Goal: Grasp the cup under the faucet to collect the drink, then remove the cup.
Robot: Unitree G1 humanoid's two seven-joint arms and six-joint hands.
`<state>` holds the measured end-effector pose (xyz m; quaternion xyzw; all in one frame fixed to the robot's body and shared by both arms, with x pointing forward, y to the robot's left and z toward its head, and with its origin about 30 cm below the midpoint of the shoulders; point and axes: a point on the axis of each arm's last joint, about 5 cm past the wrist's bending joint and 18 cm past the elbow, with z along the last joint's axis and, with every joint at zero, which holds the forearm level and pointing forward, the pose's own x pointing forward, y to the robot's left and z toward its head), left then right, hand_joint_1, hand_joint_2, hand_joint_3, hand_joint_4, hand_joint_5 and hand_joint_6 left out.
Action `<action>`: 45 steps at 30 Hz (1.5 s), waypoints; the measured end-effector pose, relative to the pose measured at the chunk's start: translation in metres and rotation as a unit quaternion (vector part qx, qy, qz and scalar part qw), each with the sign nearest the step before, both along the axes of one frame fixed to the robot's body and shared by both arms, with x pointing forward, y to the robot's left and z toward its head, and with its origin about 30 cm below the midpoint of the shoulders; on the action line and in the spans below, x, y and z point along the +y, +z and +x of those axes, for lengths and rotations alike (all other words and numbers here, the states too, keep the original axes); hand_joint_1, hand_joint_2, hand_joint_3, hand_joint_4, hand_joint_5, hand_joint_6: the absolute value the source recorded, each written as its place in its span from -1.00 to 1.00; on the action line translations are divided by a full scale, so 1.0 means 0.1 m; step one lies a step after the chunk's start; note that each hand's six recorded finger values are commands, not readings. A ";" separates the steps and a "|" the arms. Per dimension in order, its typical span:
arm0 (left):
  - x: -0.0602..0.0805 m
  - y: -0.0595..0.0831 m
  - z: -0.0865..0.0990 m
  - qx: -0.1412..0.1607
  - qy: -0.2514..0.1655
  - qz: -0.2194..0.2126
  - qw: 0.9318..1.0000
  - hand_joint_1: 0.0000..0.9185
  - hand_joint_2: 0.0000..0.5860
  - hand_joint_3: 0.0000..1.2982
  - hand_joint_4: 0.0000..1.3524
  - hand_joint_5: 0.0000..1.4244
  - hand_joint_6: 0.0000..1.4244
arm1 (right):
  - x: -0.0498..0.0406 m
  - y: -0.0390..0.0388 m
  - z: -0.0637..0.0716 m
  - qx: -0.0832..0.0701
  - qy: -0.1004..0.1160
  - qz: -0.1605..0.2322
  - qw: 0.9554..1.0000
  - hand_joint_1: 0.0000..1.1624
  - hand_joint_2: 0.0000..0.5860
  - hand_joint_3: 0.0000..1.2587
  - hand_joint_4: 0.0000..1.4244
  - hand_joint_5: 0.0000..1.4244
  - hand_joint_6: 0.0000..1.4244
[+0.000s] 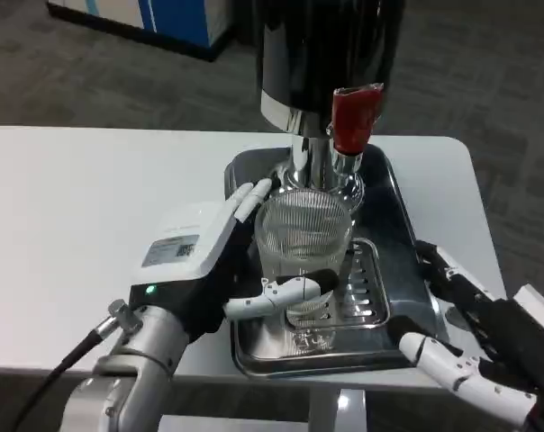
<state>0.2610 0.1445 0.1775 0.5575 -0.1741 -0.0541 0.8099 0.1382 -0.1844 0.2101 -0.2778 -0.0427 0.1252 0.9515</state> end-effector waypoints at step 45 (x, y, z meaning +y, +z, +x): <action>0.10 0.14 -0.25 -0.034 0.030 -0.050 0.998 -0.82 -0.73 -1.00 -1.00 -1.00 -1.00 | 0.008 -0.013 0.05 0.003 -0.004 0.001 1.000 -0.27 0.27 -1.00 -0.94 -0.95 -0.95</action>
